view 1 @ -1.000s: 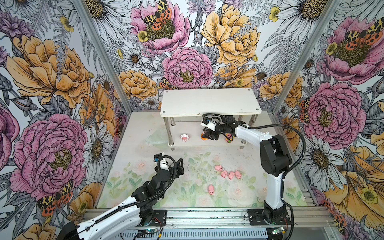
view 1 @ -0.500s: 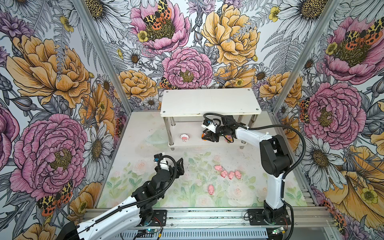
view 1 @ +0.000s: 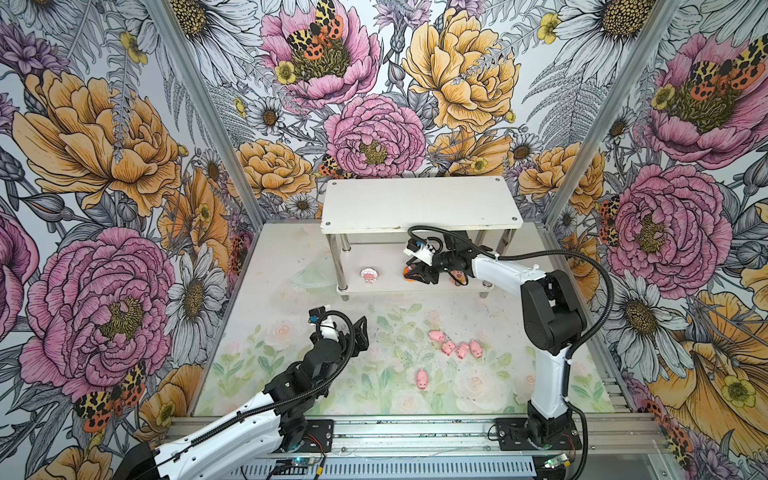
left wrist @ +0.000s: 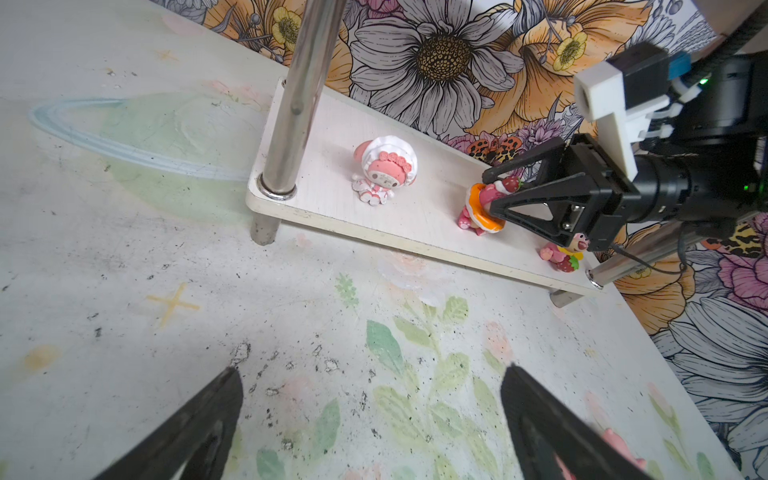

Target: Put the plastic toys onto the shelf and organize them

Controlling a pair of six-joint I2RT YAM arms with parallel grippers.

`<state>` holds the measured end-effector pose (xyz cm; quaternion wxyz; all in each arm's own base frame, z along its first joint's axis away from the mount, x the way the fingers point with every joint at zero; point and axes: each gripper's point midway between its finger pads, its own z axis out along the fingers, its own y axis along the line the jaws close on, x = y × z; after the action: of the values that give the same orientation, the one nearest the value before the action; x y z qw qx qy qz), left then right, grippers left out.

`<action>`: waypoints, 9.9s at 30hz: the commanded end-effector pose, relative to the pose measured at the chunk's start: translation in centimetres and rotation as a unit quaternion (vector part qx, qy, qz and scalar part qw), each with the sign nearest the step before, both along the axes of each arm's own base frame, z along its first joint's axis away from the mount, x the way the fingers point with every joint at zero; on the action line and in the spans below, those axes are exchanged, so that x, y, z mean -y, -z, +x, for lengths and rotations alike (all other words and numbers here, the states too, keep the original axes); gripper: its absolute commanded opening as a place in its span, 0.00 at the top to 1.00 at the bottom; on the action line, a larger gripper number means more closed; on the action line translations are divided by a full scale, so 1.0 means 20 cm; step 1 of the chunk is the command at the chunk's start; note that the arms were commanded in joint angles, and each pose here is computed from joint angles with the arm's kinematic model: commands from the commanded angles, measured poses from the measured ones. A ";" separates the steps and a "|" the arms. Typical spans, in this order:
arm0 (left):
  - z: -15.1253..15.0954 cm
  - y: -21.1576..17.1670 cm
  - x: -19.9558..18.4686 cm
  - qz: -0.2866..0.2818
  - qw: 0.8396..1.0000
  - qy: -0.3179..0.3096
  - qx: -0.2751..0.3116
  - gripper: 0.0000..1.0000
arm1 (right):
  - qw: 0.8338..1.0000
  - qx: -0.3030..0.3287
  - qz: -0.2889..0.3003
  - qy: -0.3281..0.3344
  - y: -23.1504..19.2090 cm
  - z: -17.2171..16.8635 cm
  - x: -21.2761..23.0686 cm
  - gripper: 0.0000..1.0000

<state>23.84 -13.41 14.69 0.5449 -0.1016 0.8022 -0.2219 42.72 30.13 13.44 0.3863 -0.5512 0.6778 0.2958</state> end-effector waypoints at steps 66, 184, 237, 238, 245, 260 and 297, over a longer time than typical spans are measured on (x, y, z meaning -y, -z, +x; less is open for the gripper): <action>-0.32 0.07 0.36 0.001 0.980 0.184 -0.070 0.25 | 0.887 -0.125 -0.060 0.440 0.18 -1.51 0.18 0.43; -0.26 0.16 0.14 -0.054 0.985 0.137 -0.090 0.23 | 0.813 0.046 -0.035 0.579 -1.50 -0.78 1.03 0.35; -0.25 0.31 0.07 -0.072 0.985 0.097 -0.121 0.21 | 0.869 -0.203 -0.135 0.431 0.54 -0.76 0.31 0.55; -0.25 0.31 0.07 -0.072 0.985 0.097 -0.121 0.21 | 0.866 -0.205 -0.130 0.437 0.53 -0.76 0.31 0.59; -0.24 0.31 0.07 -0.075 0.985 0.097 -0.120 0.21 | 0.825 -0.219 -0.097 0.512 0.54 -0.75 0.41 0.78; -0.25 0.31 0.07 -0.078 0.984 0.099 -0.123 0.20 | 0.788 -0.274 -0.070 0.547 0.59 -0.83 0.40 0.38; -0.25 0.35 0.04 -0.079 0.984 0.092 -0.128 0.20 | 0.847 -0.207 -0.109 0.477 0.17 -0.90 0.33 0.94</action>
<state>18.96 -14.48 8.36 0.4125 -0.0939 0.8488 -0.3171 24.76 23.21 5.17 0.2531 -0.0943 0.9584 0.0923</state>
